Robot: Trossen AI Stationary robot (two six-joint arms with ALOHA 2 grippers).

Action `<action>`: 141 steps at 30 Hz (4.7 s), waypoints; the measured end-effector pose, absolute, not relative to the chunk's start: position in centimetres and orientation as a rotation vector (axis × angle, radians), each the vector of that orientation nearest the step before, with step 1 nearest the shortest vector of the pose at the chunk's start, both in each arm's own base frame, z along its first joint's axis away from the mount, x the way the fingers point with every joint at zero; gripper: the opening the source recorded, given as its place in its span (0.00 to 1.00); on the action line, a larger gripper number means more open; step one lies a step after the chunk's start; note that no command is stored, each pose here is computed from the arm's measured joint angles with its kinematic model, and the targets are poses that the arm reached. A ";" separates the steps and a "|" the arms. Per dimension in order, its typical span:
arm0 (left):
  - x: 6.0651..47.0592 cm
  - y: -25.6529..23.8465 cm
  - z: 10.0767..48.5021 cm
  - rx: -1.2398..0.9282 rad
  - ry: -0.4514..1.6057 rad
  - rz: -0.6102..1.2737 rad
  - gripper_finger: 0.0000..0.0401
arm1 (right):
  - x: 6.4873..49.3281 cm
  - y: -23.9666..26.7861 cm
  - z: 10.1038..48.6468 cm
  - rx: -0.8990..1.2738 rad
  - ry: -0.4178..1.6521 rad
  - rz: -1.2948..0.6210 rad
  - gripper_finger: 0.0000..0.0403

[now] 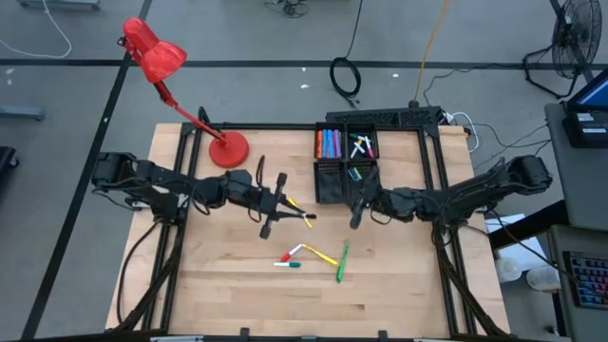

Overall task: Pick & Place Markers
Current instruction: Put the black and white highlighter pen into the top right black bin

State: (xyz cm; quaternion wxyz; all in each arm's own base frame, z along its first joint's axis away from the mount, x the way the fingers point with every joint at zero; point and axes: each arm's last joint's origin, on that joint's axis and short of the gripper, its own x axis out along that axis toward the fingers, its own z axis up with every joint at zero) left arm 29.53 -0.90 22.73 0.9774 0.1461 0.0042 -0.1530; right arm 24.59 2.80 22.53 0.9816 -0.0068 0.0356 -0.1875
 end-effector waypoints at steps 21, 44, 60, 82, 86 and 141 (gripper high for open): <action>29.6 -0.4 22.7 0.294 0.032 -0.217 0.07 | 31.5 5.2 22.1 -0.151 -0.125 -0.082 0.71; 29.4 -0.5 21.4 0.220 0.179 -0.214 0.04 | 31.4 5.4 21.7 -0.164 -0.039 -0.024 0.05; 26.6 -7.0 15.6 0.135 0.773 -0.250 0.26 | 33.4 6.5 22.7 -0.218 0.309 -0.143 0.50; 29.1 -4.6 8.3 0.070 0.925 -0.209 0.36 | 33.4 6.5 22.7 -0.211 0.303 -0.144 0.53; 29.2 -4.5 8.3 0.075 0.918 -0.214 0.12 | 33.3 6.5 22.6 -0.208 0.312 -0.144 0.52; 25.8 -4.1 27.9 0.303 -0.114 -0.259 0.10 | 38.5 6.7 23.9 -0.213 -0.242 0.000 0.53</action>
